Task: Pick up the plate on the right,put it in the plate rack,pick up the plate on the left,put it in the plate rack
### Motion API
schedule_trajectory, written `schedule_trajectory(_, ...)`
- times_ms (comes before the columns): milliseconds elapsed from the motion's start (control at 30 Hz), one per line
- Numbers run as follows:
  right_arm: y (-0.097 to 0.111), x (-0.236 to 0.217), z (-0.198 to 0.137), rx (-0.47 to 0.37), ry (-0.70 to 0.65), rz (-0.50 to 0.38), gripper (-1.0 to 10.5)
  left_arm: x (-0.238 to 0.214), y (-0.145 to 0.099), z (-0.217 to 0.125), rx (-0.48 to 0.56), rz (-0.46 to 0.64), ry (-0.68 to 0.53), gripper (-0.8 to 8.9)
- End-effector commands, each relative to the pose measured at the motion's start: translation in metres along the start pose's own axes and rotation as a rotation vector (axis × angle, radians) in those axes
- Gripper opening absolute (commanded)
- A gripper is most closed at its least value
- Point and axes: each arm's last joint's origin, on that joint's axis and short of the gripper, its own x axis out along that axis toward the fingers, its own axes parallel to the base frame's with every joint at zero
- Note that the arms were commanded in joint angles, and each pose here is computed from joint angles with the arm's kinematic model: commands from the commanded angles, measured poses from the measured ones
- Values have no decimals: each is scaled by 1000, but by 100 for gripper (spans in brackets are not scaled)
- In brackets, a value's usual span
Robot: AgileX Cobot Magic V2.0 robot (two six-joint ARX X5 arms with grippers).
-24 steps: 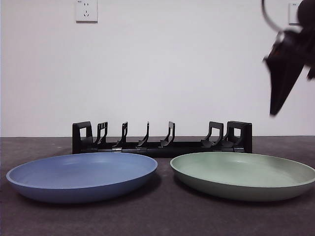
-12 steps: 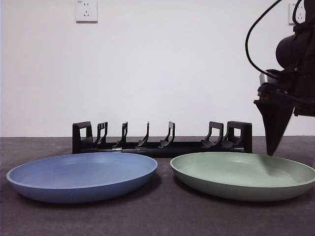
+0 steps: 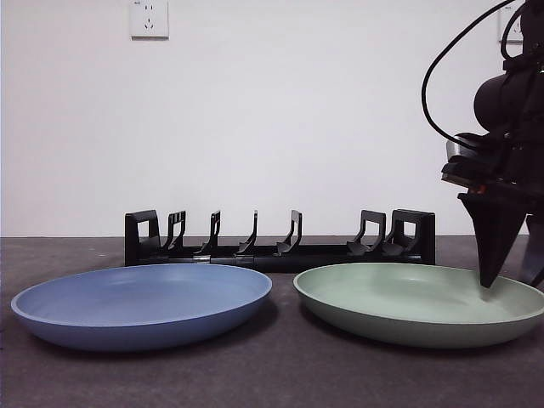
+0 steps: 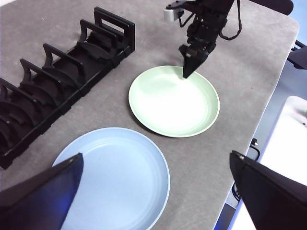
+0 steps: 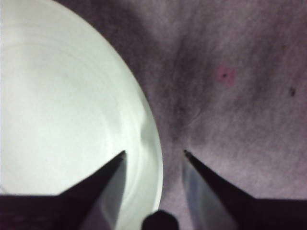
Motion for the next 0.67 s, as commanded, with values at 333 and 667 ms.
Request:
schedule_trajectory(333,-4,16,4,14,32,4,-12,10,-2,5,61,-37,-12,688)
schedule_trajectory(667,1,-7,3,3,-11,3,-12,25,-9,8,168,-104,24,687)
